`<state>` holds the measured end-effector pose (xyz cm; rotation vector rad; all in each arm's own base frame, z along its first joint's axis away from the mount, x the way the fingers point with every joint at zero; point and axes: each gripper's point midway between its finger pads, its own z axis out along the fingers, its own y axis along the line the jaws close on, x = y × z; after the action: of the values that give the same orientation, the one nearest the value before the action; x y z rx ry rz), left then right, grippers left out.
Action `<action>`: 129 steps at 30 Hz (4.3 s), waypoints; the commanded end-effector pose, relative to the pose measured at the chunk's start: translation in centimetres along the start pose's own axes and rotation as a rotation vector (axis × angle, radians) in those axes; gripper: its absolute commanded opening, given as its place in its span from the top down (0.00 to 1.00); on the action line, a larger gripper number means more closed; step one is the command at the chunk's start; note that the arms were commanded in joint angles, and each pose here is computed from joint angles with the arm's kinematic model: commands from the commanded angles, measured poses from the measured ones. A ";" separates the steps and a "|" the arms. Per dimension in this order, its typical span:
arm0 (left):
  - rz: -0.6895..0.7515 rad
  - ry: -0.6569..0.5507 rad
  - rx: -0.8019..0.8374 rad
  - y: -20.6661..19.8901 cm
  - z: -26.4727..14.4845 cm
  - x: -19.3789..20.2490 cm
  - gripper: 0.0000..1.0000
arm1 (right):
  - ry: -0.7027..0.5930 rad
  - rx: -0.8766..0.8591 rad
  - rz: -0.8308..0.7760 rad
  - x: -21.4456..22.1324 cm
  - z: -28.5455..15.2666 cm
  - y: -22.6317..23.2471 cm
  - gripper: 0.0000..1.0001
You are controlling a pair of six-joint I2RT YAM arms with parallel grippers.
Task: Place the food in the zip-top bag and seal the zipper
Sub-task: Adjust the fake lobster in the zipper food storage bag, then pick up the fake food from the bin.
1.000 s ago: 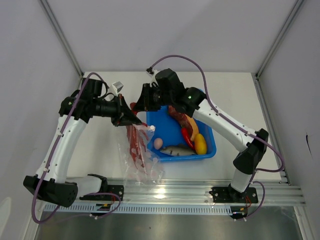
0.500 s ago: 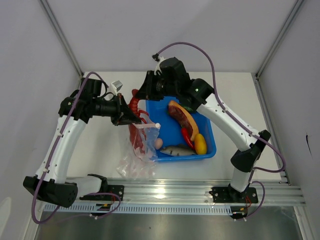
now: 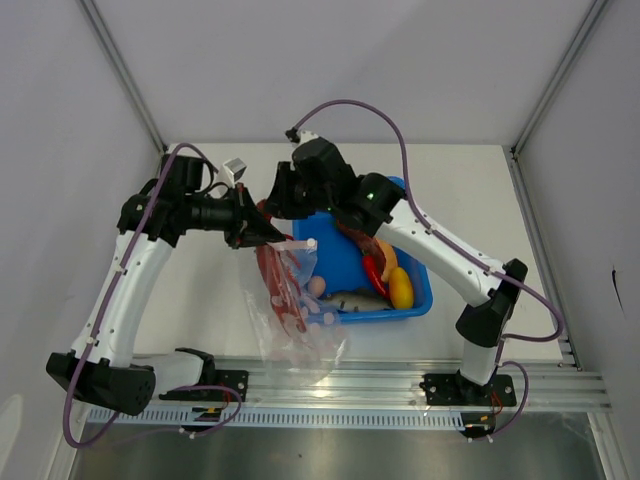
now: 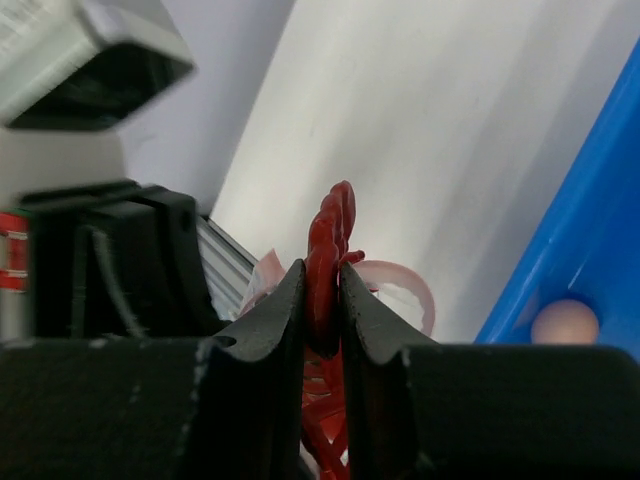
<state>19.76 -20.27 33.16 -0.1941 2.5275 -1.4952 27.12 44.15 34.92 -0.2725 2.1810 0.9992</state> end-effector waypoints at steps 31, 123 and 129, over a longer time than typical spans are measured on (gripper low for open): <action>-0.026 -0.059 -0.026 2.4 0.3 -0.6 0.99 | -0.166 -0.325 -0.034 -2.7 -8.6 2.3 1.00; 0.167 -0.422 -0.286 1.3 -5.6 -4.1 1.00 | 0.203 0.418 -0.191 0.6 0.9 -29.5 0.11; 0.124 -0.348 -0.270 2.4 -4.2 -3.2 0.99 | 0.217 0.466 -0.354 0.4 5.1 -34.0 0.09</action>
<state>22.22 -14.04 33.07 -0.3334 2.3989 -0.9085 40.95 24.64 12.61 -0.4299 2.5123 0.3615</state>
